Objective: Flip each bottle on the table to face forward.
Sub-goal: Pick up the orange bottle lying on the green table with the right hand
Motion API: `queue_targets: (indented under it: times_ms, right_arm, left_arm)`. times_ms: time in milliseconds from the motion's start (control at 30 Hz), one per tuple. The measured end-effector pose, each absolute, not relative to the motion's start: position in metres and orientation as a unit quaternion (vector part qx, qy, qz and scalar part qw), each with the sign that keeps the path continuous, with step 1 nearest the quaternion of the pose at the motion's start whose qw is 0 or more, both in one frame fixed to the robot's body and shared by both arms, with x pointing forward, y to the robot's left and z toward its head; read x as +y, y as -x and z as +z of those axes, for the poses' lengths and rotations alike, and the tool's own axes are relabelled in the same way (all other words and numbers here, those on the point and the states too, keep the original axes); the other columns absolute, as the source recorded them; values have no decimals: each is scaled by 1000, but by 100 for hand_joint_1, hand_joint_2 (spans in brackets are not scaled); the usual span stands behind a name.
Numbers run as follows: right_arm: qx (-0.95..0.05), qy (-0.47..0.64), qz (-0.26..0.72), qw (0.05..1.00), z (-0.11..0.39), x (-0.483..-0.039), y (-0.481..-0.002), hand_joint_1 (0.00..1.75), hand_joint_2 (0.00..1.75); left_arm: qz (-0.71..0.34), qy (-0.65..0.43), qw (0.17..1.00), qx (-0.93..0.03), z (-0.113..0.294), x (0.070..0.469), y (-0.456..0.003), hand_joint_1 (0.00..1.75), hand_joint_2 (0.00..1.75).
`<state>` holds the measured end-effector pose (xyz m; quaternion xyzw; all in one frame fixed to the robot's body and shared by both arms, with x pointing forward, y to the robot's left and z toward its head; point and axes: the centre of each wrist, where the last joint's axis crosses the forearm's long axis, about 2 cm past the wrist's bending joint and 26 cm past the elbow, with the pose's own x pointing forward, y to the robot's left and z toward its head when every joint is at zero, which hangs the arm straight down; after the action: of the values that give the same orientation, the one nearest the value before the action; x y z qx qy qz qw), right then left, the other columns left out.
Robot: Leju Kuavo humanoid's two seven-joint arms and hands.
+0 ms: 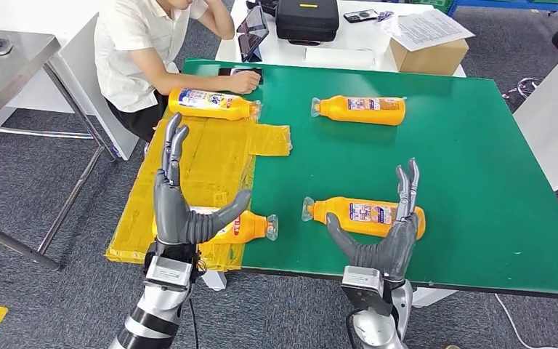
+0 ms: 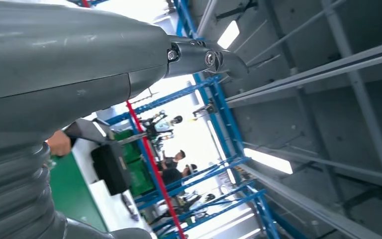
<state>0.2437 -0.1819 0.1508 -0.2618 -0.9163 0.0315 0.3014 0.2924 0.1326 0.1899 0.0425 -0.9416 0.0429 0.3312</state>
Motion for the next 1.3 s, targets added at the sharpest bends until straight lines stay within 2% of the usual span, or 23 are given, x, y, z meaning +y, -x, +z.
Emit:
queue_targets:
  times_ms: [300, 433, 533, 700, 900, 1300]
  right_arm:
    - [-916, 267, 47, 297, 149, -181, -245, 0, 175]
    - [-890, 311, 169, 287, 127, -187, -250, 0, 175]
    - [-851, 355, 249, 295, 101, -215, -253, 0, 175]
    - [-774, 431, 293, 360, 75, -285, -258, 0, 175]
    - [-687, 459, 347, 444, 49, -346, -248, 0, 175]
    - [-626, 454, 409, 484, 32, -364, -260, 0, 175]
  left_arm:
    - [64, -35, 325, -943, 197, 131, -288, 0, 175]
    - [125, 65, 397, -907, 189, 128, -283, 0, 175]
    - [184, 152, 461, -855, 176, 129, -277, 0, 175]
    - [244, 203, 529, -787, 160, 132, -267, 0, 175]
    - [160, 183, 562, -791, 138, 117, -247, 0, 175]
    - [38, 229, 596, -769, 114, 102, -232, 0, 175]
